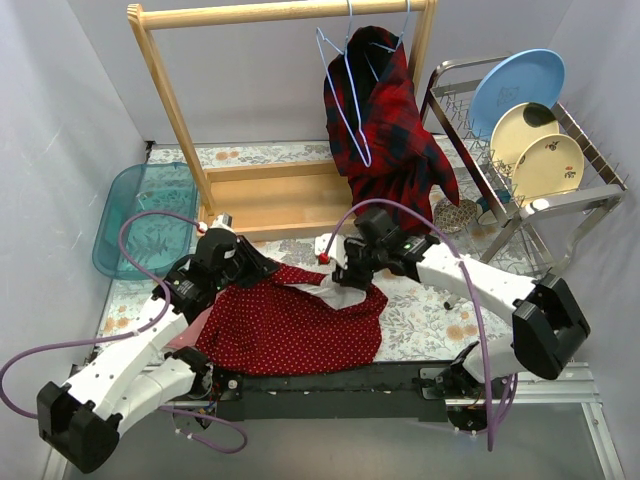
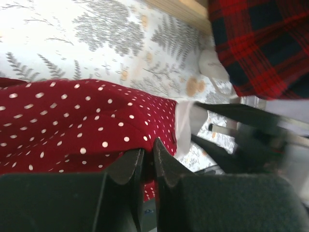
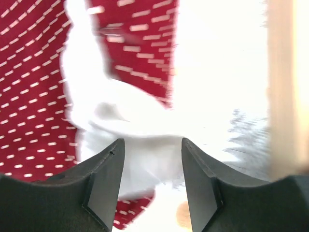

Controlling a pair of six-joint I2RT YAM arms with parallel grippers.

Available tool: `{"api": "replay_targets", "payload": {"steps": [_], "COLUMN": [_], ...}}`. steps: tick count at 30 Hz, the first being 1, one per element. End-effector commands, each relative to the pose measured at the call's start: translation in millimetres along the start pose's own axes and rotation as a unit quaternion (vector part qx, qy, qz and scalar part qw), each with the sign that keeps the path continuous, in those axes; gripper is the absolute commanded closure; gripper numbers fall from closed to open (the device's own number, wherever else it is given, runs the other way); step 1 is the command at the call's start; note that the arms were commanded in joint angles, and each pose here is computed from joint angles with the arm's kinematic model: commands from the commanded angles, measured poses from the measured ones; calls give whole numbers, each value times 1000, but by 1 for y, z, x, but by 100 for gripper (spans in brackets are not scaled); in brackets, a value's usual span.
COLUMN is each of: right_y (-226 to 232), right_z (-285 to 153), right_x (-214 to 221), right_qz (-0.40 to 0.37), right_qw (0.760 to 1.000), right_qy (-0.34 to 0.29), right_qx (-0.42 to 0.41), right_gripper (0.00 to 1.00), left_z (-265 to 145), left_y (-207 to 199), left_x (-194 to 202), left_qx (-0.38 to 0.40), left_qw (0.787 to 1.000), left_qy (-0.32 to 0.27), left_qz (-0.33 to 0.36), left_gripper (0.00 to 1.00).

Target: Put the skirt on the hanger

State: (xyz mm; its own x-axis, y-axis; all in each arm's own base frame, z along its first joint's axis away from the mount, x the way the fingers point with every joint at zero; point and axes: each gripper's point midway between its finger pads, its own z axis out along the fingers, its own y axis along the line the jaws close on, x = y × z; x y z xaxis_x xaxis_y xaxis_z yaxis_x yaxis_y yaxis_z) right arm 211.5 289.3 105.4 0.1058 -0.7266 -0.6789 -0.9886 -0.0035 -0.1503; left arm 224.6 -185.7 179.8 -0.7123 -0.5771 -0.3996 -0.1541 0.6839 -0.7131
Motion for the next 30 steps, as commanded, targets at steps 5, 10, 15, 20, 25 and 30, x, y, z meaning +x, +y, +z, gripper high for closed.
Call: {"api": "replay_targets", "payload": {"steps": [5, 10, 15, 20, 25, 30], "right_y": [-11, 4, -8, -21, -20, 2], "right_z": [-16, -41, -18, -1, 13, 20], "right_x": [-1, -35, -5, 3, 12, 0], "right_qz": [31, 2, 42, 73, 87, 98], "right_qw": [999, 994, 998, 997, 996, 991], "right_qy": [-34, -104, -48, -36, -17, -43], "right_qx": [0, -24, -9, 8, -15, -86], "right_gripper": [42, 53, 50, 45, 53, 84], "left_z": [13, 8, -6, -13, -7, 10], "left_y": [5, -3, -12, 2, 20, 20], "left_x": [-12, -14, -15, -11, 2, 14], "left_qx": [23, 30, 53, 33, 14, 16], "left_qw": [1000, 998, 993, 990, 990, 988], "left_qy": [22, 32, 37, 40, 60, 84], "left_qz": [1, 37, 103, 130, 130, 126], "left_gripper": [69, 38, 23, 17, 9, 12]}}
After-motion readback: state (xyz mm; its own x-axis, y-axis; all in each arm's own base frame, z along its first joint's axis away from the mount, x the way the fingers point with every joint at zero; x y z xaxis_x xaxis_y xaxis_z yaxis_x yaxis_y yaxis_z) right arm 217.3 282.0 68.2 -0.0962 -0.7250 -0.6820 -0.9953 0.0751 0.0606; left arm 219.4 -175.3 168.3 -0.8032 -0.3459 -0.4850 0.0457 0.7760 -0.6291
